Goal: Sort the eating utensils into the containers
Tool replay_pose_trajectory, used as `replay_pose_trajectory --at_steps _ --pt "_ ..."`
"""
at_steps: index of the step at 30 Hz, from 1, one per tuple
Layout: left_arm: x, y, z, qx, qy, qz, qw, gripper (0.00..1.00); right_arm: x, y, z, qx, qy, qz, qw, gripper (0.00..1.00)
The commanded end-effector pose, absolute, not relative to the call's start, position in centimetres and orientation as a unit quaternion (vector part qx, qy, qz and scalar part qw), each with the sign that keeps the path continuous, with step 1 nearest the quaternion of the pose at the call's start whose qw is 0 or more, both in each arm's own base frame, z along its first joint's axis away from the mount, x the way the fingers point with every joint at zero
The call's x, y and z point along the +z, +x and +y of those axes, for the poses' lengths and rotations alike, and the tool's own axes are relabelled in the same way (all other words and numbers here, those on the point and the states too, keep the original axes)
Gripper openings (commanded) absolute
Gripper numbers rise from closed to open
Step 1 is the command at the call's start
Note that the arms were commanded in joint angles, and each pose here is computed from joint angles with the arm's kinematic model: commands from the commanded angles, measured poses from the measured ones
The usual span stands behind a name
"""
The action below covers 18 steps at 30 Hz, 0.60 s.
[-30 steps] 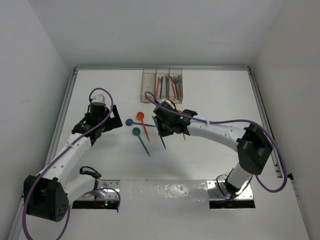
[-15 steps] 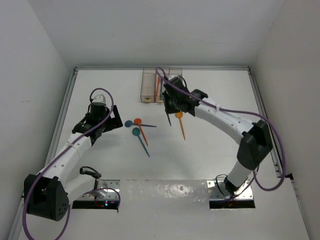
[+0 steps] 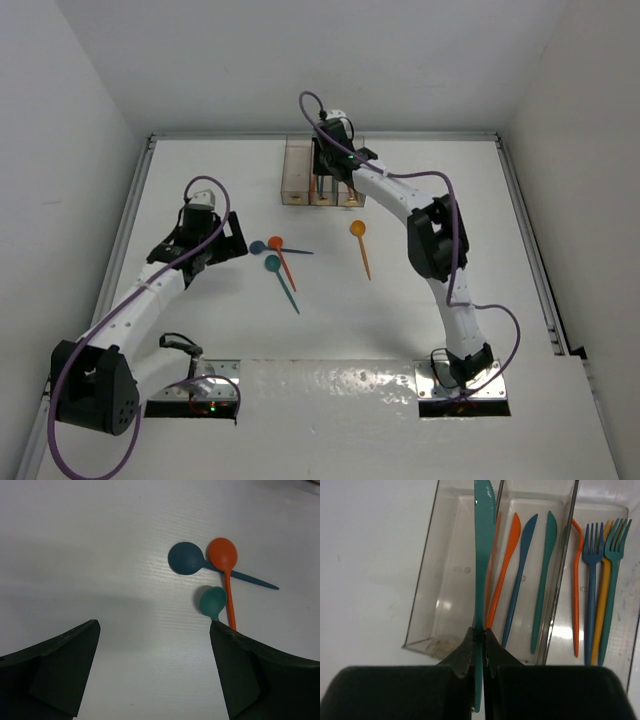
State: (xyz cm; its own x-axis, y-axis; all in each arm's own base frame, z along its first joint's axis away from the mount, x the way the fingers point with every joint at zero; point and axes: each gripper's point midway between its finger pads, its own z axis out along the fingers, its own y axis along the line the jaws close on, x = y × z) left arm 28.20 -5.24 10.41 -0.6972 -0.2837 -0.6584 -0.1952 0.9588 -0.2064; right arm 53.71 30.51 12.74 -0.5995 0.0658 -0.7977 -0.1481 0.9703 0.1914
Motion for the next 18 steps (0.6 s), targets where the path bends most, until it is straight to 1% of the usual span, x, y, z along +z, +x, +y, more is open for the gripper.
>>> replay_pose_trajectory --at_steps 1,6,11,13,14,15,18 --pt "11.4 29.1 -6.9 -0.097 -0.111 0.913 0.381 0.89 15.0 57.6 31.4 0.145 -0.010 0.848 0.510 0.00" --pt "10.7 28.5 -8.1 -0.130 -0.131 0.913 0.365 0.84 12.9 59.7 31.1 0.141 0.000 0.842 0.521 0.00" --pt "9.9 27.9 -9.7 -0.152 -0.143 0.912 0.352 0.80 12.1 60.9 29.6 0.141 0.020 0.842 0.520 0.00" --pt "9.7 27.9 -10.1 -0.154 -0.156 0.910 0.351 0.78 12.1 61.1 29.4 0.146 0.017 0.844 0.516 0.03" --pt "9.5 27.6 -10.7 -0.158 -0.153 0.912 0.346 0.78 11.8 61.0 29.4 0.145 0.014 0.847 0.512 0.06" --pt "9.3 27.6 -10.9 -0.159 -0.163 0.911 0.345 0.77 11.6 60.8 29.4 0.144 0.011 0.850 0.506 0.19" --pt "8.4 27.3 -12.0 -0.158 -0.178 0.914 0.328 0.73 11.3 59.6 29.2 0.143 -0.005 0.859 0.492 0.39"
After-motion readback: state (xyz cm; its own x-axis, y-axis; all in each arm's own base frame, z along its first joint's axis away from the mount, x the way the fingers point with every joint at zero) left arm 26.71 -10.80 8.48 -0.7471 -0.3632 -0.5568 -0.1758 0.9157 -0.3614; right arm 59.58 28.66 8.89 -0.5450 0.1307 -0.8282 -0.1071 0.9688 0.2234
